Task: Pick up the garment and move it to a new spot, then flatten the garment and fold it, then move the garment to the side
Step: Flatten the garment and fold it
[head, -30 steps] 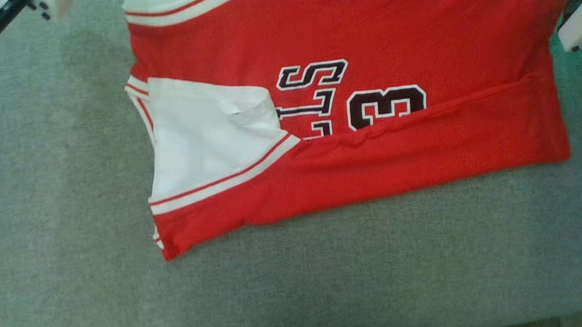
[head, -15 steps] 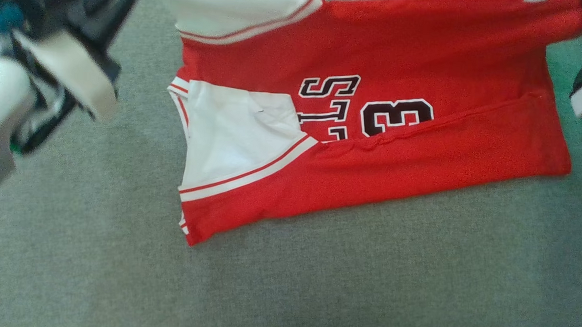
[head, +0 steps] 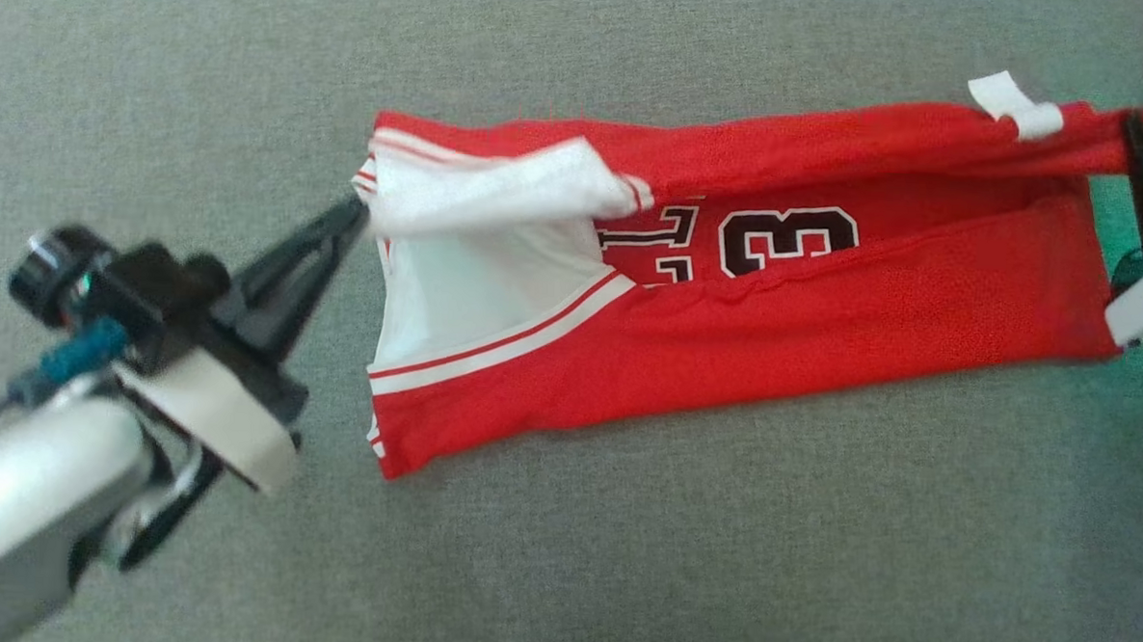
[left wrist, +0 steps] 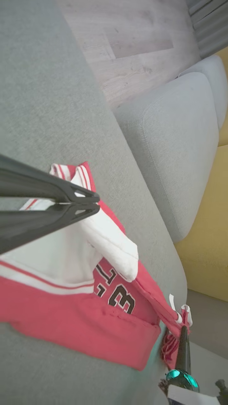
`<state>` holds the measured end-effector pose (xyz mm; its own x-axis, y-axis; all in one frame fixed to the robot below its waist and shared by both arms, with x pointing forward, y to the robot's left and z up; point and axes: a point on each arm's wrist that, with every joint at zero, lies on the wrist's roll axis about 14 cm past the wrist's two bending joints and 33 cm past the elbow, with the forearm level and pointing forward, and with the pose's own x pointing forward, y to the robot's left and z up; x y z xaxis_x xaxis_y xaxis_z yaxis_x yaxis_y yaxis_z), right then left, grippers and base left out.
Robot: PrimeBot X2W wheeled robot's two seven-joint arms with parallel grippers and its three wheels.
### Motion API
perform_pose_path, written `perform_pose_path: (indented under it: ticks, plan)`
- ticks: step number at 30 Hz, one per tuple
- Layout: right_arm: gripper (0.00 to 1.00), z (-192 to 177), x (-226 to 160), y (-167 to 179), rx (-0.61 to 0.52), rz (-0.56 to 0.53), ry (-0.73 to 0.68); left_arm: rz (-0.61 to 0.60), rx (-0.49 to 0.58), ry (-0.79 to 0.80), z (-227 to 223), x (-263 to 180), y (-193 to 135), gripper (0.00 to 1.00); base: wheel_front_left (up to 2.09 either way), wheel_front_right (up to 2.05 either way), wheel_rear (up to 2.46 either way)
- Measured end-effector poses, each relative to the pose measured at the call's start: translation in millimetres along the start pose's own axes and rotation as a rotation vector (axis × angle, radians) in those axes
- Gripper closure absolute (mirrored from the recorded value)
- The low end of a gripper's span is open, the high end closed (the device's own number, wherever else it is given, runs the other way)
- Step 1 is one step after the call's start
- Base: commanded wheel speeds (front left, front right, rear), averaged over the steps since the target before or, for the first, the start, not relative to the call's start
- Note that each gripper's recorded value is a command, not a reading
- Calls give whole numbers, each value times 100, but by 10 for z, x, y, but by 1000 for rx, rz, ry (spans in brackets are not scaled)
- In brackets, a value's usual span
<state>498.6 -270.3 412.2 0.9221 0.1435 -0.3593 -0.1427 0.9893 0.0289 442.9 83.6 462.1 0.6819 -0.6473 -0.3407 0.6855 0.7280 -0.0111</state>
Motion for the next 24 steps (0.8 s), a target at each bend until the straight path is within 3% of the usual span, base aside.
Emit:
perform_pose_path:
  ticks: [12,19,20,21,22,23,24]
  plan:
    - [100,-240,-217,-45,15,-30,11,28,-124,15,-257,-206,-292,100,0,0,0]
    - [79,-373,-308,-1,41,-44,32,21,-196,38,-375,-227,-432,100,0,0,0]
    - [67,-396,-316,-1,44,-48,39,22,-211,42,-401,-224,-454,100,0,0,0]
    - [43,-409,-324,-4,47,-53,40,25,-225,47,-429,-218,-478,100,0,0,0]
    - [0,-424,-330,-3,50,-57,41,26,-237,47,-450,-211,-504,100,0,0,0]
    - [0,-433,-332,-2,53,-61,41,27,-250,50,-474,-202,-530,68,0,0,0]
    - [0,-433,-331,-4,56,-66,38,31,-261,46,-487,-189,-547,0,0,0,0]
